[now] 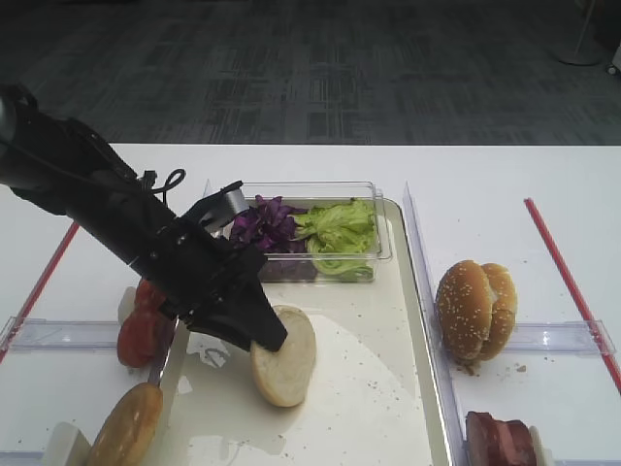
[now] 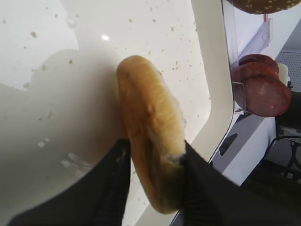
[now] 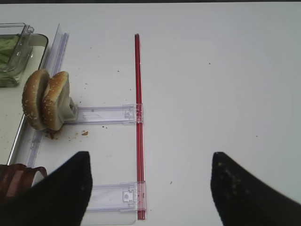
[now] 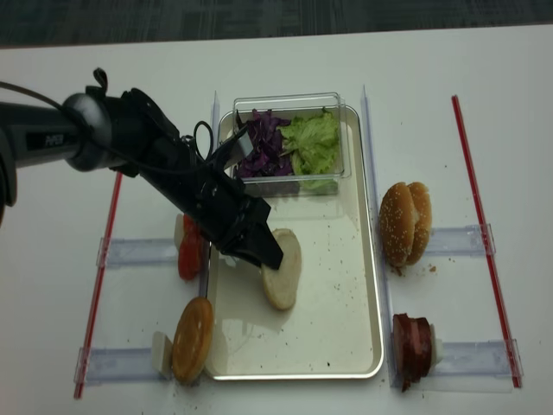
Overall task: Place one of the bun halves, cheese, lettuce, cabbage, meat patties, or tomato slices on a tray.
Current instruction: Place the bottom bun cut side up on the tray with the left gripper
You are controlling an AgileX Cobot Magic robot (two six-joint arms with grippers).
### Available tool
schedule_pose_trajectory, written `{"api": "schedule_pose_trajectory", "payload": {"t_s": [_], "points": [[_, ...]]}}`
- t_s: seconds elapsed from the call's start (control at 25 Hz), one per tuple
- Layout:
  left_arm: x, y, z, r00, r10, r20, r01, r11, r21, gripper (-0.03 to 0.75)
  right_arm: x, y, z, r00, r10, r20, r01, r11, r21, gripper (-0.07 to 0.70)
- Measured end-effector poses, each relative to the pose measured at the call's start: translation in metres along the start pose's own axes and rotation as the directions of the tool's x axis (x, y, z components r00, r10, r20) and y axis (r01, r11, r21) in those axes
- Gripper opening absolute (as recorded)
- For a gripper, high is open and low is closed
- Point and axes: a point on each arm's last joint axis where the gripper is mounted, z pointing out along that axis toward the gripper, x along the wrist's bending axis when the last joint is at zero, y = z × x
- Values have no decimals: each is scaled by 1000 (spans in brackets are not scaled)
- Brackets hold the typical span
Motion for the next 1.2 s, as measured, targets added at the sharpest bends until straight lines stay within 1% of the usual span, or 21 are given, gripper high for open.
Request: {"api": "schedule_pose_trajectory", "payload": {"t_s": [0.2,0.4,0.64,0.92,1.2], "points": [[0,0,0,1000,-8,3,8,1000,3,237,0,0,0,1000,0,0,0,1000,0,551],[0,0,0,1000,-12,3,12,1000,3,253,0,0,0,1000,0,0,0,1000,0,551],[0,0,0,1000,-12,3,12,1000,3,305,0,0,0,1000,0,0,0,1000,0,551],[0,-1,0,1000,-8,0,8,1000,11,320,0,0,0,1000,0,0,0,1000,0,551],[0,-2,0,1000,-1,-5,1,1000,23,401,0,0,0,1000,0,0,0,1000,0,551]]}}
